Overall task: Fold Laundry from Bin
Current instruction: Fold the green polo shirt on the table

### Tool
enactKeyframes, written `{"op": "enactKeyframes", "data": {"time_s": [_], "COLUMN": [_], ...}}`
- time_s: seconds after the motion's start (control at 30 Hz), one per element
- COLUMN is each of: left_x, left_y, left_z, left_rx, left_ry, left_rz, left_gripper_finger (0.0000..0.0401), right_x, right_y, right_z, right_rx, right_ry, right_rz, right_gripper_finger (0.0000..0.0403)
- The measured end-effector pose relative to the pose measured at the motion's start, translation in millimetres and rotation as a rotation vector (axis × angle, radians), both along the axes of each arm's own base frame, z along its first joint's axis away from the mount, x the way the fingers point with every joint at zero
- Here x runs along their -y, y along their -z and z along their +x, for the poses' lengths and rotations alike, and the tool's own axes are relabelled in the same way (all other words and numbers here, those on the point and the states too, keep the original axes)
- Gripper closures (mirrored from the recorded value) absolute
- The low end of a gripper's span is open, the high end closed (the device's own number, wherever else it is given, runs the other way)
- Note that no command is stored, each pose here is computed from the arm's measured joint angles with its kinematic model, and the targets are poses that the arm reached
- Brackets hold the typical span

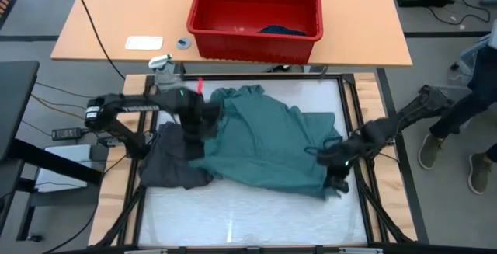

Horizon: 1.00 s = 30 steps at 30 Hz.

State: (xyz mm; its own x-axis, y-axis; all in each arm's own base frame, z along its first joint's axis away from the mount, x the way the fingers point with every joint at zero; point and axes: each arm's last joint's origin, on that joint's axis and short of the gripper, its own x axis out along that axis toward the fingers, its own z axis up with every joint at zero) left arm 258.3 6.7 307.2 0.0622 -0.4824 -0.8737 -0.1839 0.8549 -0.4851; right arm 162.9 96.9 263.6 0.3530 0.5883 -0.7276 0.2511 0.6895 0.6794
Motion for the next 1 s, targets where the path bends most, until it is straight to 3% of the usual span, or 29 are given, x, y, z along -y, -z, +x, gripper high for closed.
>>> {"op": "enactKeyframes", "data": {"time_s": [0.27,0.6,0.77,0.87,1.0], "left_x": [48,41,20,-1,-34], "left_y": [18,4,-14,-19,-13], "left_z": [1,-9,-6,1,16], "left_rx": [-0.040,-0.043,0.039,0.130,0.256], "left_ry": [0.070,-0.003,-0.091,-0.166,-0.256], "left_rz": [-0.103,-0.110,-0.044,0.080,0.136], "left_gripper_finger": [0.0305,0.0228,0.0216,0.0216,0.0219], "right_x": [-43,-39,-19,2,37], "right_y": [51,42,42,53,68], "right_z": [10,8,2,1,0], "right_rx": [0.026,0.010,-0.024,-0.074,-0.166], "right_ry": [-0.028,-0.068,0.056,0.172,0.356], "right_rz": [0.280,0.382,0.295,0.135,-0.099], "right_gripper_finger": [0.0383,0.0274,0.0272,0.0275,0.0278]}}
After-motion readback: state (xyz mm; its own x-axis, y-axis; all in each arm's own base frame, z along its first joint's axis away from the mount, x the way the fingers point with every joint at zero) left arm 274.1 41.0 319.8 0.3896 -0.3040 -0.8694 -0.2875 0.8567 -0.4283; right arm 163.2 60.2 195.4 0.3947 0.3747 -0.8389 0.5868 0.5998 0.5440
